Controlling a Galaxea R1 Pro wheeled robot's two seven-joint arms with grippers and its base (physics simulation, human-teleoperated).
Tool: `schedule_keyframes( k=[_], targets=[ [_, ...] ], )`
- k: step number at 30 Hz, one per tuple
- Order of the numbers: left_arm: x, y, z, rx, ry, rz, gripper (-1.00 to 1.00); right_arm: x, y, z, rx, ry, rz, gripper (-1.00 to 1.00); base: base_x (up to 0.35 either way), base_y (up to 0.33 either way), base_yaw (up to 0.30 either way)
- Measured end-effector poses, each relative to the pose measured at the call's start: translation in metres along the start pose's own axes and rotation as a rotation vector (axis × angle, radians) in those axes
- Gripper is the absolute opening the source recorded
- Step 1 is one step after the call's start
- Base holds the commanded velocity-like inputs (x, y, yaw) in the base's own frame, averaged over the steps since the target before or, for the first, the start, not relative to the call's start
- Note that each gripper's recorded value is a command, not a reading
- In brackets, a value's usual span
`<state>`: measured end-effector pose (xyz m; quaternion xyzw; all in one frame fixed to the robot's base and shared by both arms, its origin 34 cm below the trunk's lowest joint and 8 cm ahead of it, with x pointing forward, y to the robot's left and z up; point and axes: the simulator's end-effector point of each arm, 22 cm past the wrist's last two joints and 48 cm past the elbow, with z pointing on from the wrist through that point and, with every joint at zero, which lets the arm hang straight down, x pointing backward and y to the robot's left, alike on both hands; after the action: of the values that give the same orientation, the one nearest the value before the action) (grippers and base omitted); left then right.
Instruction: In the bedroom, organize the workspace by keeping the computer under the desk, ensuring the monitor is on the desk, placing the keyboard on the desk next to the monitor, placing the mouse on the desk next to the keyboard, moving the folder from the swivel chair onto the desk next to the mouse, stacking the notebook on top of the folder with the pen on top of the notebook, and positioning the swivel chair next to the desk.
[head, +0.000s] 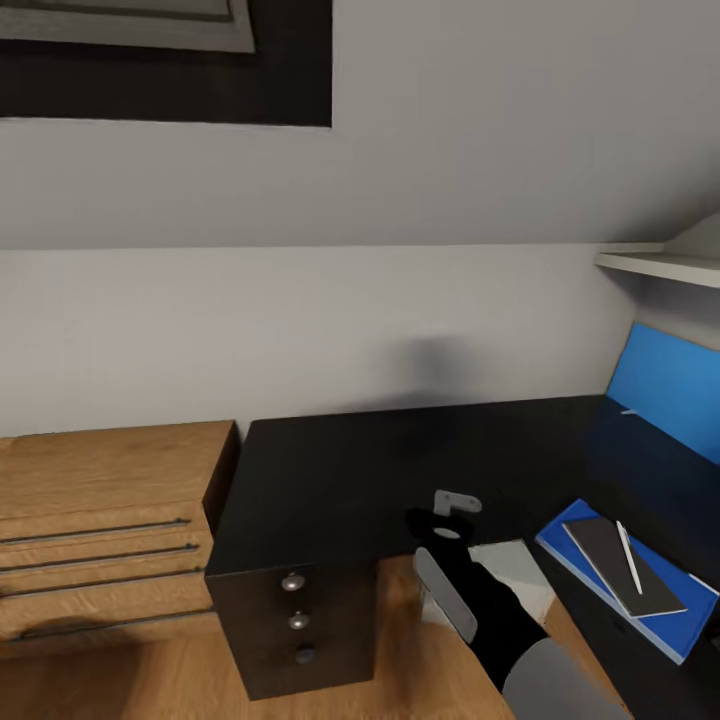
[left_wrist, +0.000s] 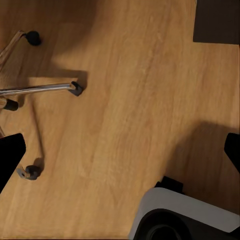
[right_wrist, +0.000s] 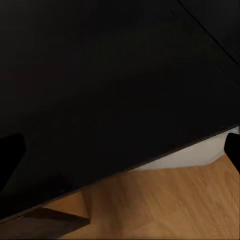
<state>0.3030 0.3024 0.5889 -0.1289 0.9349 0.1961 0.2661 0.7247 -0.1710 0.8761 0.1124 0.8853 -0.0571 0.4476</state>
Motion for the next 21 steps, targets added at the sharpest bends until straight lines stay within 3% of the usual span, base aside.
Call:
schedule_keyframes(
  k=[8, 14, 21],
  targets=[
    [0.000, 0.000, 0.000, 0.001, 0.000, 0.001, 1.00, 0.015, 0.012, 0.002, -0.008, -0.061, -0.028, 1.00, -0.277, 0.168, 0.242],
    [0.000, 0.000, 0.000, 0.001, 0.000, 0.001, 1.00, 0.051, -0.007, 0.016, 0.045, -0.054, -0.055, 1.00, -0.295, 0.029, 0.055],
    [-0.001, -0.001, 0.000, 0.003, -0.002, -0.001, 1.00, 0.104, -0.043, 0.026, 0.118, -0.043, -0.098, 1.00, -0.078, 0.005, 0.009]
  ],
)
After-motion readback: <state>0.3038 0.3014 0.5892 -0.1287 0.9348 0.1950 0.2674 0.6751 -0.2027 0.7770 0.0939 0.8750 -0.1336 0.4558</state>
